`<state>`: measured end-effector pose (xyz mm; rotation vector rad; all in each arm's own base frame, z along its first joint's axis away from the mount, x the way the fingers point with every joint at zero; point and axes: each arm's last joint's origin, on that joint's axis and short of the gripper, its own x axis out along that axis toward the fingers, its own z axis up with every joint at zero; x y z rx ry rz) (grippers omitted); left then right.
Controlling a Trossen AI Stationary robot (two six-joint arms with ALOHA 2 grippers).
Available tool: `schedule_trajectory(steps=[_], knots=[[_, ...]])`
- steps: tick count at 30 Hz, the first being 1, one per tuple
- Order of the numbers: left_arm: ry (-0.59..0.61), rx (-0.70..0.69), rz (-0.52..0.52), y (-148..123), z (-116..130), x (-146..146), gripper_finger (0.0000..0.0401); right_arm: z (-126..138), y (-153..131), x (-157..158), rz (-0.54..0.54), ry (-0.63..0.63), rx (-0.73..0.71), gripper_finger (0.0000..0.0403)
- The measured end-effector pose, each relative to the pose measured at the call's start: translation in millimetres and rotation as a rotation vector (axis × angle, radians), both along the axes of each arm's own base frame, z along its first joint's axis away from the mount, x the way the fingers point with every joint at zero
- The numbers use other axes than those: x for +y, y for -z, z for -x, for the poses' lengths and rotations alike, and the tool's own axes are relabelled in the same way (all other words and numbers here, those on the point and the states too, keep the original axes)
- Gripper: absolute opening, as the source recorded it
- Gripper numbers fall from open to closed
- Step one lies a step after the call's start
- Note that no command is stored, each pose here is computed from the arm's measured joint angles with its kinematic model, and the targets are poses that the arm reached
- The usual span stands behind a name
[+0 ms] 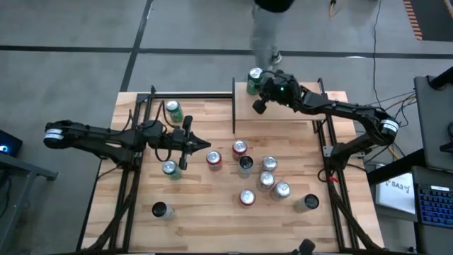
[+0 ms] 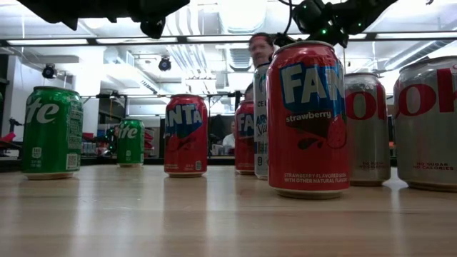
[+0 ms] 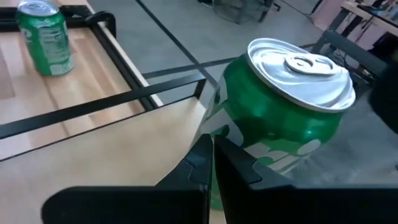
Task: Place canned beverage on shelf
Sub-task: Put the bottom green soda can on the shelf, then put the center white soda can on the shelf
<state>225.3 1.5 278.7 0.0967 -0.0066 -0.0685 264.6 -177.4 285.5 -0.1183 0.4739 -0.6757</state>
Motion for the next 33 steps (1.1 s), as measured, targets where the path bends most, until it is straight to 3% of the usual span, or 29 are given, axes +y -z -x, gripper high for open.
schedule_trajectory(steps=[7, 14, 27, 33], knots=[[0.0, 0.0, 0.0, 0.0, 0.0, 0.0, 0.0, 0.8, 0.2, -1.0, -0.017, 0.013, -0.013, 0.0009], [-0.004, 0.0, 0.0, 0.0, 0.0, 0.7, 0.0, -2.0, 0.4, 17.1, -0.121, -0.022, -0.025, 0.0009], [0.001, -0.011, 0.015, 4.2, -8.3, 0.6, 0.0, -18.3, -17.7, 105.3, -0.393, -0.365, -0.146, 0.0009], [0.098, -0.054, 0.098, -0.6, -14.3, -2.2, 0.0, -24.7, -20.0, 158.7, -0.472, -0.513, -0.141, 0.0009]])
